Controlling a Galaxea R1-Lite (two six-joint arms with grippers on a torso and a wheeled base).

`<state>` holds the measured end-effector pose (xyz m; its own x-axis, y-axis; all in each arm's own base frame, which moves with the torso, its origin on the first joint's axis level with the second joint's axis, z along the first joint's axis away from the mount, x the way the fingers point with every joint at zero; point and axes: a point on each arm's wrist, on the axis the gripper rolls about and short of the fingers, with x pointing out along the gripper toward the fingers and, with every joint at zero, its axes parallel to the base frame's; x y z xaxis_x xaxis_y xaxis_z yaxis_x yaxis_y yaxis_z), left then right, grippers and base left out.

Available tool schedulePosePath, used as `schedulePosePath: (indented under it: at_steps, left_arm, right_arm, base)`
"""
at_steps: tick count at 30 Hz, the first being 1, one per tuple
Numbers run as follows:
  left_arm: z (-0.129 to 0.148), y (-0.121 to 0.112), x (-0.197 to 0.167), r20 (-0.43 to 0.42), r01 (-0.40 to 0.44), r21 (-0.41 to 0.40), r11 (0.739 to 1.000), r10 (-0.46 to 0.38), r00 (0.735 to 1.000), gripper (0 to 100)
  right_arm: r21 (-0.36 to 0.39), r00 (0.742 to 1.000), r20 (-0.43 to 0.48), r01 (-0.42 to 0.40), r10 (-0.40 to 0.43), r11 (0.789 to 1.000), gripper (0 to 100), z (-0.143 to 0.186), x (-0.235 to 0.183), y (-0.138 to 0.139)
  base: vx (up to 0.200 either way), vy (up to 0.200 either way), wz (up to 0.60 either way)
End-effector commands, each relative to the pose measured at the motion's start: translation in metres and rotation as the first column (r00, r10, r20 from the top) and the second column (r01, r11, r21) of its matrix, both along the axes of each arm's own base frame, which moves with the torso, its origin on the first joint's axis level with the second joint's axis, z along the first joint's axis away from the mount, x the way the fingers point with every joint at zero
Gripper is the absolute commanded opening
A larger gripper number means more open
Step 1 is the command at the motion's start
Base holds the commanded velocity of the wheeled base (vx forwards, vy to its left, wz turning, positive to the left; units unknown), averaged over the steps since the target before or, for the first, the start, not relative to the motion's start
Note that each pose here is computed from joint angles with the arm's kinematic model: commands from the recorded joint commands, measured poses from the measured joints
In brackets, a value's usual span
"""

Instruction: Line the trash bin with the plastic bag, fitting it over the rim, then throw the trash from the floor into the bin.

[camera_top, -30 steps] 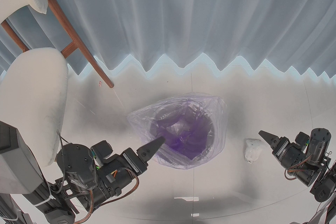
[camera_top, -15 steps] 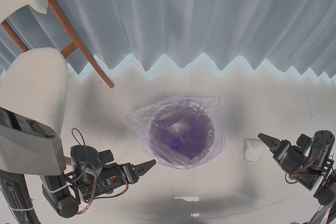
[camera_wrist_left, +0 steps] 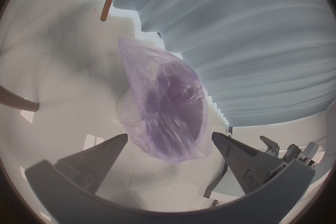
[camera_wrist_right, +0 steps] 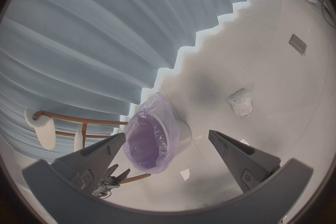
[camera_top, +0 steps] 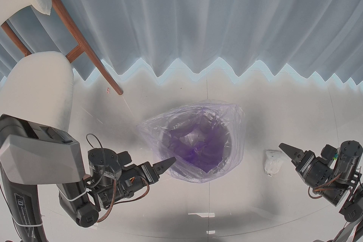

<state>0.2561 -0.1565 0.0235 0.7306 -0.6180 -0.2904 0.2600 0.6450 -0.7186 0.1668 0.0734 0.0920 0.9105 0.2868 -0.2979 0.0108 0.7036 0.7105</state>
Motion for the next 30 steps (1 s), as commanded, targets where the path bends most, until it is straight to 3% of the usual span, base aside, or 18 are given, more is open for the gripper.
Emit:
schedulePosePath:
  at_steps: [1,30]
  left_arm:
    - [0.005,-0.004,0.004,0.025,0.008,-0.021,1.000,-0.008,1.000,100]
    - [-0.008,-0.021,0.033,0.066,0.000,-0.038,0.999,0.003,0.998,100]
  right_arm:
    - [-0.004,1.000,-0.020,0.001,-0.001,1.000,100,-0.003,-0.003,-0.001]
    - [-0.003,1.000,-0.022,0.002,-0.002,1.000,100,-0.004,-0.003,-0.001]
  base:
    - [0.000,0.000,0.00]
    - [0.000,0.000,0.00]
